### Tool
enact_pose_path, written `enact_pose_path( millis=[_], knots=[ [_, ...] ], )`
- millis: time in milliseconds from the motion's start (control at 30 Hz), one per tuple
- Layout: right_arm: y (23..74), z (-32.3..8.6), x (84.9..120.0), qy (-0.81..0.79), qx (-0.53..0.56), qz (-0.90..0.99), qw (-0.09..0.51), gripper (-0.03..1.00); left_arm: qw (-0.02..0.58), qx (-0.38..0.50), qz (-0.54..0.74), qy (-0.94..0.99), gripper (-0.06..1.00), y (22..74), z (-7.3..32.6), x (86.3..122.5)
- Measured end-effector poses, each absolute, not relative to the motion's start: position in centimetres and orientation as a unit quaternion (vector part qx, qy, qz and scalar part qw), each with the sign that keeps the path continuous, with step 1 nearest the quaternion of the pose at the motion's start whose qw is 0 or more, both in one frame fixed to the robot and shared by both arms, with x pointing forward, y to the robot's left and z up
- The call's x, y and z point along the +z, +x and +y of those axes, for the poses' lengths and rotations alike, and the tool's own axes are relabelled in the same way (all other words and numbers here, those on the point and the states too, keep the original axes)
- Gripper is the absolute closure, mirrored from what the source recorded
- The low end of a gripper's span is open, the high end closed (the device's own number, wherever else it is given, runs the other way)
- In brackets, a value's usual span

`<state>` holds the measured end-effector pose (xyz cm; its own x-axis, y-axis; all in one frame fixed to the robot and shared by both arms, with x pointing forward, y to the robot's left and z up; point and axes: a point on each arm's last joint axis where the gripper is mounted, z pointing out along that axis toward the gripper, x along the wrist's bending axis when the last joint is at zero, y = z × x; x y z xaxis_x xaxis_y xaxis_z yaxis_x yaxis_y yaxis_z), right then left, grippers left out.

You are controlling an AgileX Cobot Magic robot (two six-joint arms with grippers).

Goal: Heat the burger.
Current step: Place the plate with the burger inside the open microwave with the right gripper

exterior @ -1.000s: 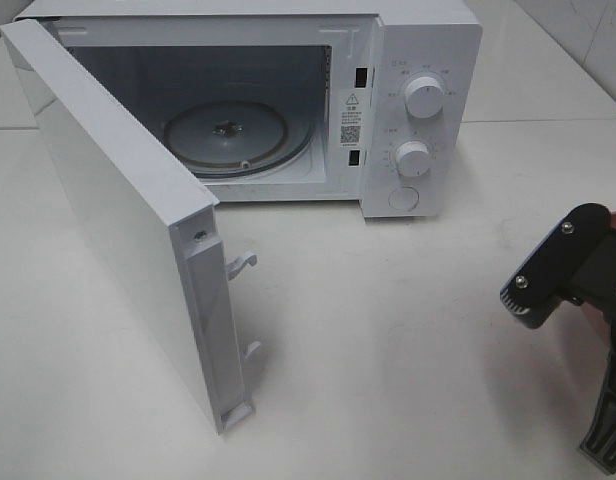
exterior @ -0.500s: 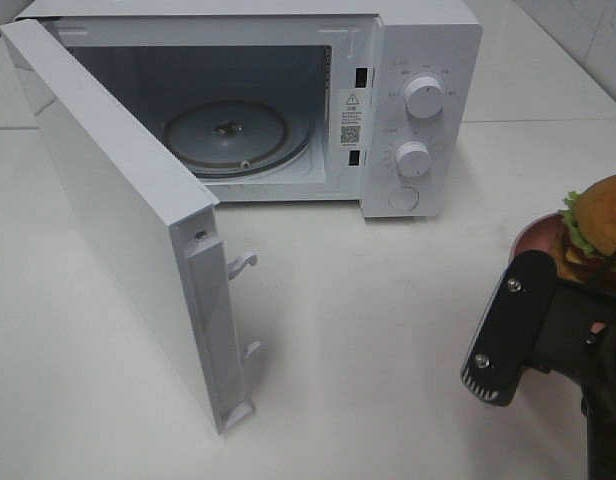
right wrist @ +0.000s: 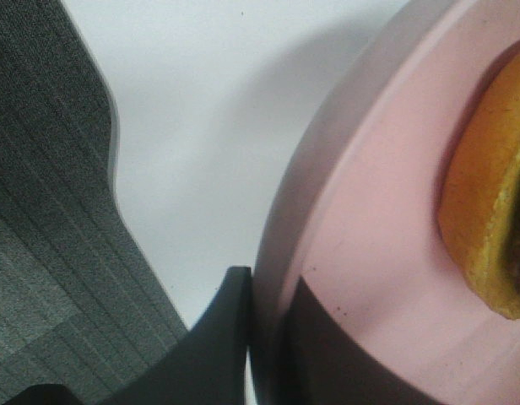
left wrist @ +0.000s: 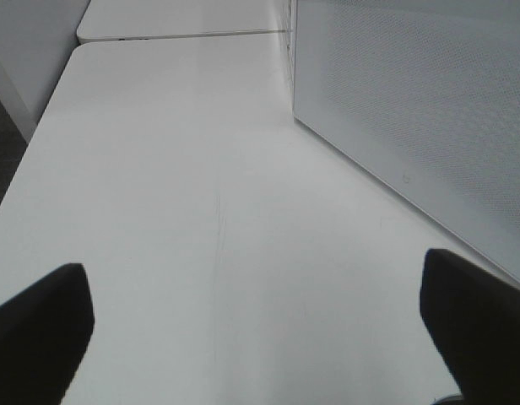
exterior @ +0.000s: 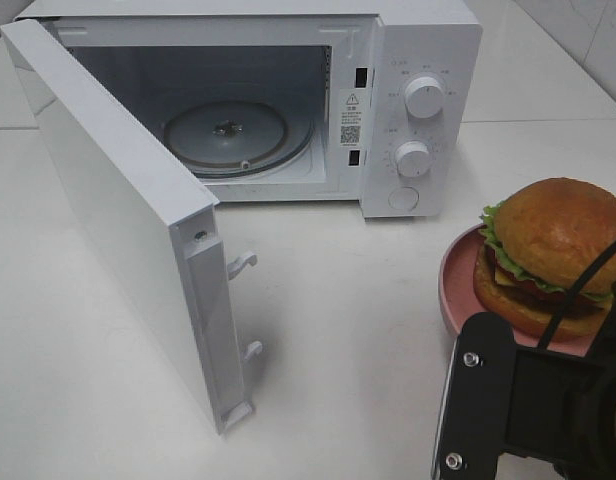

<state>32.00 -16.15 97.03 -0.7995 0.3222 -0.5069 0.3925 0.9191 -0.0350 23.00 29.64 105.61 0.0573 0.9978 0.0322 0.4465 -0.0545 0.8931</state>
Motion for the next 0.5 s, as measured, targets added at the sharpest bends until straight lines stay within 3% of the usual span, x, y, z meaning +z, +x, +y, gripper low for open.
enact_pose_path(
  millis=[500],
  knots=[
    [32.18,-15.26,97.25,0.058,-0.057,0.956,0.281,0.9,0.372,0.37,0.578,0.625,-0.03,23.0,29.64,105.61]
  ],
)
